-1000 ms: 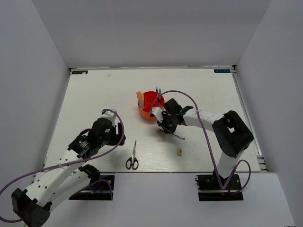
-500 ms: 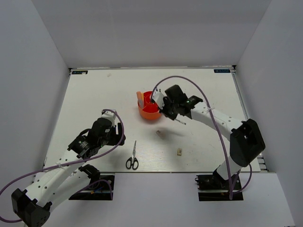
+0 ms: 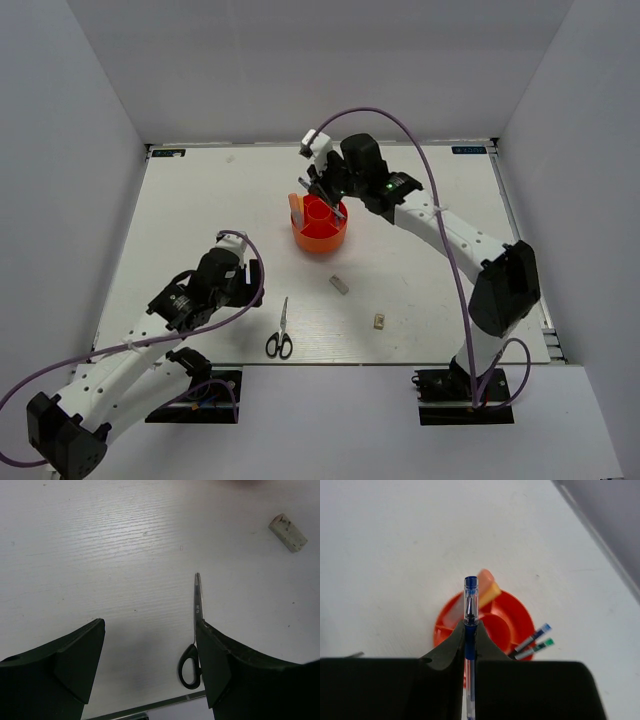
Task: Sort the stationery into containers
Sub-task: Place the pen in the storage box.
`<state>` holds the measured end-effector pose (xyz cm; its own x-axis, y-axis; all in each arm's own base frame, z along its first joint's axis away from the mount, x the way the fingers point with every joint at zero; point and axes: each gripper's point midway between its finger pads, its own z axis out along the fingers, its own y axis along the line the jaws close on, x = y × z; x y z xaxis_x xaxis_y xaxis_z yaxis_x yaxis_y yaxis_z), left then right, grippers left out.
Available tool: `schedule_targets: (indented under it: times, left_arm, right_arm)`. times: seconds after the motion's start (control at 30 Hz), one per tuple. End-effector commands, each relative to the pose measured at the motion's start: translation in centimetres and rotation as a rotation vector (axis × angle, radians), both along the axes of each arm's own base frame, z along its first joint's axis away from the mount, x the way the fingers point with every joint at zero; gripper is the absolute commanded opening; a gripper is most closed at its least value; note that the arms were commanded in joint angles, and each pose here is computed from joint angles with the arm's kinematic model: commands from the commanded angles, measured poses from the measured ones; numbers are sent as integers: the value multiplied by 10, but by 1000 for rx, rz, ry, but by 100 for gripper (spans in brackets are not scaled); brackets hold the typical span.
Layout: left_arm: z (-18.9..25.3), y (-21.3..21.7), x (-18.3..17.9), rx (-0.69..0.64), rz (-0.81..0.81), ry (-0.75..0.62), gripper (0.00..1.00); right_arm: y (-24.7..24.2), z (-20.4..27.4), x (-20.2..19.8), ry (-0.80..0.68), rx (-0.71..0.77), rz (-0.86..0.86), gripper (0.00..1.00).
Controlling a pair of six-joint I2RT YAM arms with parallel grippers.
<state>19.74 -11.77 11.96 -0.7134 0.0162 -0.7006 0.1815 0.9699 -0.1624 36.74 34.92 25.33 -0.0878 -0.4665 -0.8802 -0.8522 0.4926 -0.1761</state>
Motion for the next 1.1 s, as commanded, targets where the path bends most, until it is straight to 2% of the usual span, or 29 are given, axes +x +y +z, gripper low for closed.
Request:
schedule_targets:
  times: [0.0, 0.07, 0.2, 0.37, 0.6, 0.63, 0.77, 0.9, 1.07]
  left_arm:
    - [3, 4, 4, 23, 12, -16, 83]
    - [0, 5, 4, 31, 12, -8, 83]
    - [0, 6, 5, 41, 16, -7, 83]
    - [-3, 8, 6, 56, 24, 0, 83]
    - [-5, 9, 6, 63, 26, 4, 83]
    - [-5, 8, 6, 64, 26, 4, 83]
    - [-4, 9, 6, 67, 29, 6, 83]
    - [-5, 9, 6, 68, 29, 7, 83]
    - [-5, 9, 6, 69, 27, 6, 83]
  right_arm:
    - [43, 19, -4, 75, 194, 114, 0]
    - [60, 11, -13, 124, 233, 217, 0]
    - [80, 10, -27, 126, 277, 393, 0]
    - [80, 7, -41, 123, 330, 578, 0]
    - [61, -12, -38, 139, 421, 662, 0]
    - [59, -6, -36, 98, 441, 687, 0]
    - [50, -21, -32, 110, 452, 699, 0]
    - [43, -21, -26, 37, 479, 723, 0]
    - [35, -33, -26, 14, 498, 745, 0]
